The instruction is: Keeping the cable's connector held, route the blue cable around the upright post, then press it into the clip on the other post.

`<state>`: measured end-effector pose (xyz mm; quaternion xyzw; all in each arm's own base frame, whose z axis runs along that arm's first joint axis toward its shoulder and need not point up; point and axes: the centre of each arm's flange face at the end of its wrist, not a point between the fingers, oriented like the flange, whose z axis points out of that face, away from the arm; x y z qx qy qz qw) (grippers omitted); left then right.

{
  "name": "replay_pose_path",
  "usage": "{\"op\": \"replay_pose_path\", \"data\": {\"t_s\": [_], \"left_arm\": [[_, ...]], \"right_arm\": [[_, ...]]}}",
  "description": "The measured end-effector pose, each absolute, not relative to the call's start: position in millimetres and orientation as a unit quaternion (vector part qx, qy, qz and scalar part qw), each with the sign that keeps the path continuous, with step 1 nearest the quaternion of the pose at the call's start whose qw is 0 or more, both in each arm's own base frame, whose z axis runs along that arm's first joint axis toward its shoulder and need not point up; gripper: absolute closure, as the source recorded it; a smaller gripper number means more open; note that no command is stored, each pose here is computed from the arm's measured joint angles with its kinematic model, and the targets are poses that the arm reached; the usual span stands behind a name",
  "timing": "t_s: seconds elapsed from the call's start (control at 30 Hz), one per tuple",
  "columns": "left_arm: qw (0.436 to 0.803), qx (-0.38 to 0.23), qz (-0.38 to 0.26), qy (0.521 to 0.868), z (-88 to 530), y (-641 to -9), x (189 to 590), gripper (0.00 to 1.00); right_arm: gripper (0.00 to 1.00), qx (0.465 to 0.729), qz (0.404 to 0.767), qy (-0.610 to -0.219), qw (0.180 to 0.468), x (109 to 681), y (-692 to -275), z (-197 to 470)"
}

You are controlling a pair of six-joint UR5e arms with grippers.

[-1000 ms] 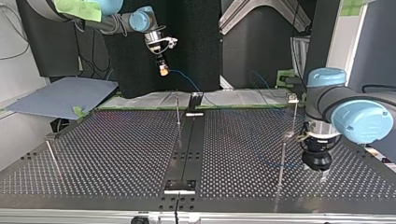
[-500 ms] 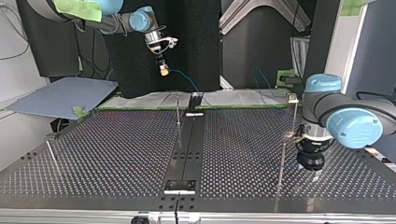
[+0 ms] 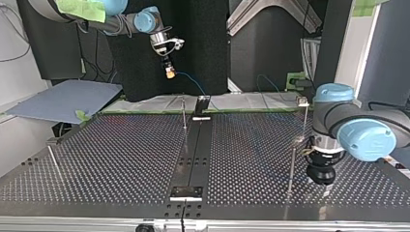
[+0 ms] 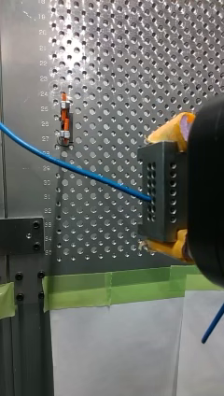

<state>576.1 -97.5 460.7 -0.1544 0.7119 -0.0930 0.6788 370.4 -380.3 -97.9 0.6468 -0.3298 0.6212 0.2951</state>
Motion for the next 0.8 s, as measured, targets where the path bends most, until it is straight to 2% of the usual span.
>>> {"op": "replay_pose_path", "data": {"t_s": [0.57,0.8], "left_arm": [[0.662,-0.165,-0.103,0.724,437,-104,586,0.0],[0.651,-0.184,-0.134,0.724,436,-106,585,0.0]], "right_arm": [[1.0,0.647,0.621,-0.33,0.295,371,-381,-98],[1.0,0.648,0.62,-0.33,0.295,370,-380,-98]]}}
